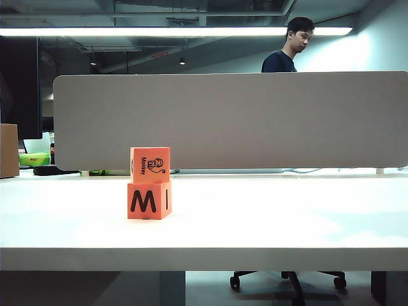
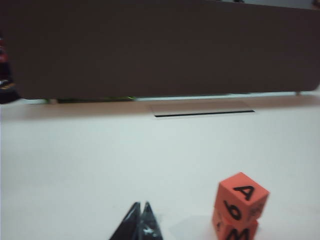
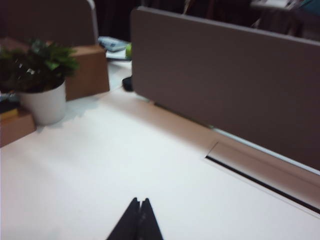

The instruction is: Stack the letter block on the right onto the letter block on the left.

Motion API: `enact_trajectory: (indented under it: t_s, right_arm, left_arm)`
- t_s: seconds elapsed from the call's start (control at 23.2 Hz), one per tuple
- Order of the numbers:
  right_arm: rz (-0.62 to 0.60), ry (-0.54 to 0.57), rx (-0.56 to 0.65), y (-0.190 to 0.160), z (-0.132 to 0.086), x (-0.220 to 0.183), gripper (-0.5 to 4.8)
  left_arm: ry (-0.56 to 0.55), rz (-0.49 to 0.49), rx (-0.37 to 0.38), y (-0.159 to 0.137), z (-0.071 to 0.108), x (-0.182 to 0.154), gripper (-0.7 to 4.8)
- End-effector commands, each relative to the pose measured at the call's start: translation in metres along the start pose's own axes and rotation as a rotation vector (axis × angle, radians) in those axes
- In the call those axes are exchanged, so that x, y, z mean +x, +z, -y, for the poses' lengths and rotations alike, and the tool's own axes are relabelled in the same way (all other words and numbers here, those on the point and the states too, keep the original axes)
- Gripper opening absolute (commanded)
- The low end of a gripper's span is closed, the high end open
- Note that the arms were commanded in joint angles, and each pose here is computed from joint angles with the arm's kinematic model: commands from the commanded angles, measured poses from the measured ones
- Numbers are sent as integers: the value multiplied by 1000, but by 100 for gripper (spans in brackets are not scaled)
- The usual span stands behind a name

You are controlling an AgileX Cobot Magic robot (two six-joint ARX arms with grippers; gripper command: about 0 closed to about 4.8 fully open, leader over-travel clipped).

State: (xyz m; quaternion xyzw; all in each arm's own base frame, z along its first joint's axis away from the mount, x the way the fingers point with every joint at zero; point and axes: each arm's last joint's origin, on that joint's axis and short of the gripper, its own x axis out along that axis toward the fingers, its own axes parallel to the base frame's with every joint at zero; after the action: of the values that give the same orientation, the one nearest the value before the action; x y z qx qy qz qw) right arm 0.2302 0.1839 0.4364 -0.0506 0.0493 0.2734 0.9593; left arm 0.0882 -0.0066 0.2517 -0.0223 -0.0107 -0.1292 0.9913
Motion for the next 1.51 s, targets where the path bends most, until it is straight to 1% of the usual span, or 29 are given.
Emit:
enact_trajectory:
  t_s: [0.04,0.26,0.47,0.65,0.73,0.91,1.08,1.12,1.21,1.29,1.38,1.42,1.47,1.51]
  right_arm:
    - [96,-87,16,-3,0,-21,-9]
    - [141,-127,29,-17,-5,-57,-9]
    - [176,-129,41,-25,-5,-79,-9]
    - [183,-174,49,-37,-3,-98,-9]
    - [186,-202,54,-55,1,-117,-9]
    - [190,-209,57,-79,5,-136,-9]
    - [182,-269,61,-105,9,-150,-9]
    - [173,-274,58,-118,10,-155,-9]
    - [163,-275,54,-133,10,-159,-8]
    - [116,-255,34,-162,8,-157,-8]
    - [82,-244,19,-175,7,-153,-3]
    - [71,-245,15,-179,6,-151,3]
    - [59,-244,11,-185,5,-148,17]
    - [51,-241,8,-189,4,-145,23]
  left_arm:
    - [52,58,19,-6,0,-6,-3]
    - [51,81,27,-28,0,-10,-2]
    - [47,55,25,-40,-2,-5,-2]
    - [49,28,18,-51,-3,-2,-2]
    - [101,5,12,-59,-6,-1,-2]
    - [169,-4,11,-61,-8,-1,-2]
    - [255,-25,10,-63,-10,-1,-2]
    - [264,-41,8,-65,-11,-1,-2]
    - [263,-62,5,-67,-11,-1,-2]
    - [261,-107,-2,-72,-11,-2,-2]
    - [262,-123,-7,-73,-11,-2,-2]
    - [262,-127,-17,-74,-11,-2,-2]
    - [254,-123,-58,-74,-10,-2,-2]
    - [245,-121,-75,-74,-10,-2,-2]
